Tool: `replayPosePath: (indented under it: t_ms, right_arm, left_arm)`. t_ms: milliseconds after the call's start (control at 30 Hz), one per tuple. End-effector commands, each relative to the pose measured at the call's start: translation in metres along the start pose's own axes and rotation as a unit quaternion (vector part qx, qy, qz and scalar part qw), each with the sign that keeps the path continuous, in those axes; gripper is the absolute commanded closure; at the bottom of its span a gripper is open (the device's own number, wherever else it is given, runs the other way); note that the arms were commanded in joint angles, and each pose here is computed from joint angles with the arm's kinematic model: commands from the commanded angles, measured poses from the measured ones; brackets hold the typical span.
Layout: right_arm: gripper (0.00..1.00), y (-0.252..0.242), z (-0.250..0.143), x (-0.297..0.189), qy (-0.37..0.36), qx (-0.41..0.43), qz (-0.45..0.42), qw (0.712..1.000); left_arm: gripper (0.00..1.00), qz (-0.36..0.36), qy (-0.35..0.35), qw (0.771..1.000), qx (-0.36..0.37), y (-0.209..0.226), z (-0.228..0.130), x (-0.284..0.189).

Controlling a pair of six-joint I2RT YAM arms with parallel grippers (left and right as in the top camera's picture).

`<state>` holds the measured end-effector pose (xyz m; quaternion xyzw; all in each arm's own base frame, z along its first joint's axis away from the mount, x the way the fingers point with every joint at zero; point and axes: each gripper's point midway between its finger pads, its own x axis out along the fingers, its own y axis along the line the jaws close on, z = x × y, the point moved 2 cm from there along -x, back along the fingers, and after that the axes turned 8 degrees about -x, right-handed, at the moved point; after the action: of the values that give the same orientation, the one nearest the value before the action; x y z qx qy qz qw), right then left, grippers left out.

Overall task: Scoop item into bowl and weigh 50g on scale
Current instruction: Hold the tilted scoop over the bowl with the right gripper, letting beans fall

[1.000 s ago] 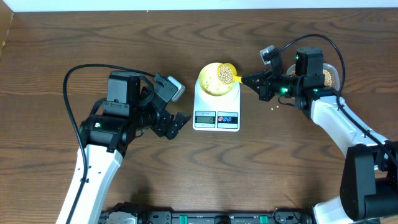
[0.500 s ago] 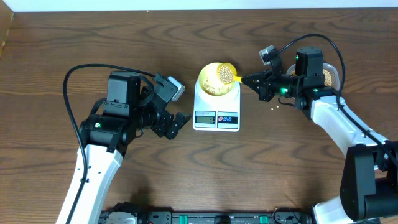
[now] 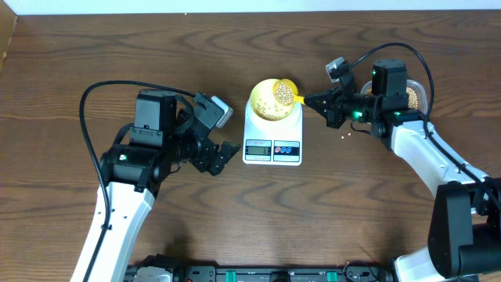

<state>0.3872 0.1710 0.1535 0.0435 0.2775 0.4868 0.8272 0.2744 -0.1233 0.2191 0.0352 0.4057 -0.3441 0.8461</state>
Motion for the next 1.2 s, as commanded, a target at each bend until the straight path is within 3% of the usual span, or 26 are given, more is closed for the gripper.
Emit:
replayPosePath:
  t_ms: [0,1167]
  right_arm:
    - [0.99,0.0020,-0.0001,0.0027,0.000,-0.017,0.006,1.000]
    - [0.99,0.0016,-0.0005,0.0032,0.002,-0.047,0.003,0.999]
  left_arm:
    - [0.11,-0.008,0.001,1.000,0.006,-0.0020,-0.0011,0.0022]
    - [0.11,-0.008,0.001,1.000,0.006,-0.0020,-0.0011,0.0022]
